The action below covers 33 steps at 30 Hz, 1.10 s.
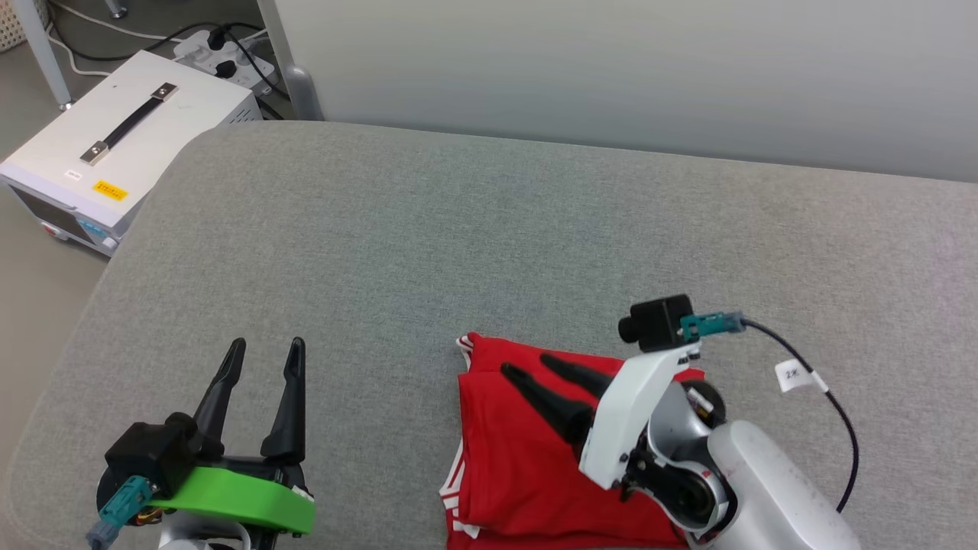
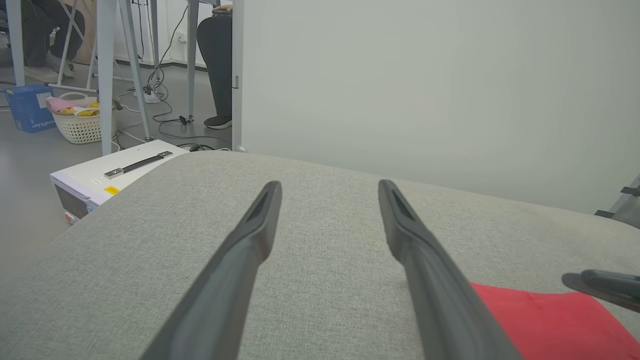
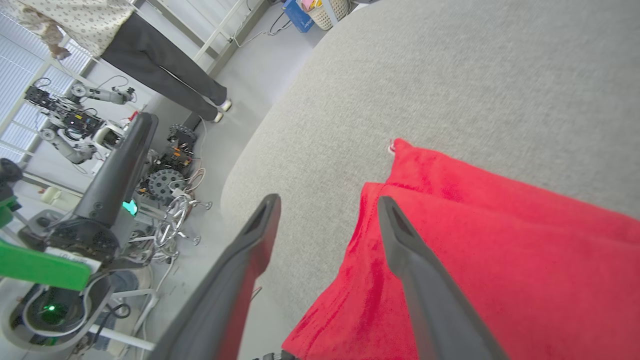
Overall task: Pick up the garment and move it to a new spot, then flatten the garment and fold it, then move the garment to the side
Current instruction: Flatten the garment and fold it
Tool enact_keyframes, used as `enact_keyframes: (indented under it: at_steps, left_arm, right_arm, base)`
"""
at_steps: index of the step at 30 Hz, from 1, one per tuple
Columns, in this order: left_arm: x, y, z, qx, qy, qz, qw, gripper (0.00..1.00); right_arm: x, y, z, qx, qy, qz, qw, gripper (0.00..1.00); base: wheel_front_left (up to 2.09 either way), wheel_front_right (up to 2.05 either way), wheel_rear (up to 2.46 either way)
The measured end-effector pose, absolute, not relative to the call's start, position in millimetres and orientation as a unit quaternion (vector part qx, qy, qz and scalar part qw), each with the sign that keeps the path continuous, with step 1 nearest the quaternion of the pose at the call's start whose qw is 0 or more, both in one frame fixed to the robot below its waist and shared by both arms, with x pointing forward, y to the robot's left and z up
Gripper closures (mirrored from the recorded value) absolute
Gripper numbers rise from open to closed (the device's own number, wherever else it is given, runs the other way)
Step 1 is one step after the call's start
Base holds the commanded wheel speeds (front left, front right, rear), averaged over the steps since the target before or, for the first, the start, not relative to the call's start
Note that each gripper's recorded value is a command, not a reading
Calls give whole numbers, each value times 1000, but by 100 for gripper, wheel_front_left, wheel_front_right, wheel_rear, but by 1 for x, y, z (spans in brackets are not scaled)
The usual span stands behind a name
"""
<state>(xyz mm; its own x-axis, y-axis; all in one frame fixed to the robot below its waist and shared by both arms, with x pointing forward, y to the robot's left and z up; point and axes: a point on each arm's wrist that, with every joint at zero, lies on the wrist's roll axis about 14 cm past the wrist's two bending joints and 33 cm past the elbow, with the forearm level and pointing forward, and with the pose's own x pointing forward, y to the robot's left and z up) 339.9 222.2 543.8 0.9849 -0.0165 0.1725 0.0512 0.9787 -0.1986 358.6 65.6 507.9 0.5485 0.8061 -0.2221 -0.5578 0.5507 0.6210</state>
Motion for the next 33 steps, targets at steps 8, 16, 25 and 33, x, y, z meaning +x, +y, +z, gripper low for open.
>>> enact_keyframes:
  at_steps: [8, 16, 25, 33]
  left_arm:
    - [347, 210, 550, -107, -94, -35, 989, 0]
    - [355, 196, 551, -111, -94, -56, 988, 0]
    - [360, 188, 552, -111, -95, -67, 987, 0]
    - [362, 183, 557, -107, -102, -75, 986, 0]
  right_arm:
    - [416, -8, 553, 0, 73, 329, 942, 0]
    - [442, -95, 596, -59, -52, 214, 974, 0]
    - [419, -161, 597, -8, -116, 111, 987, 0]
    - [388, -166, 573, 24, -119, 79, 989, 0]
  base:
    - [0, 0, 0]
    - [0, 0, 0]
    - [0, 0, 0]
    - [0, 0, 0]
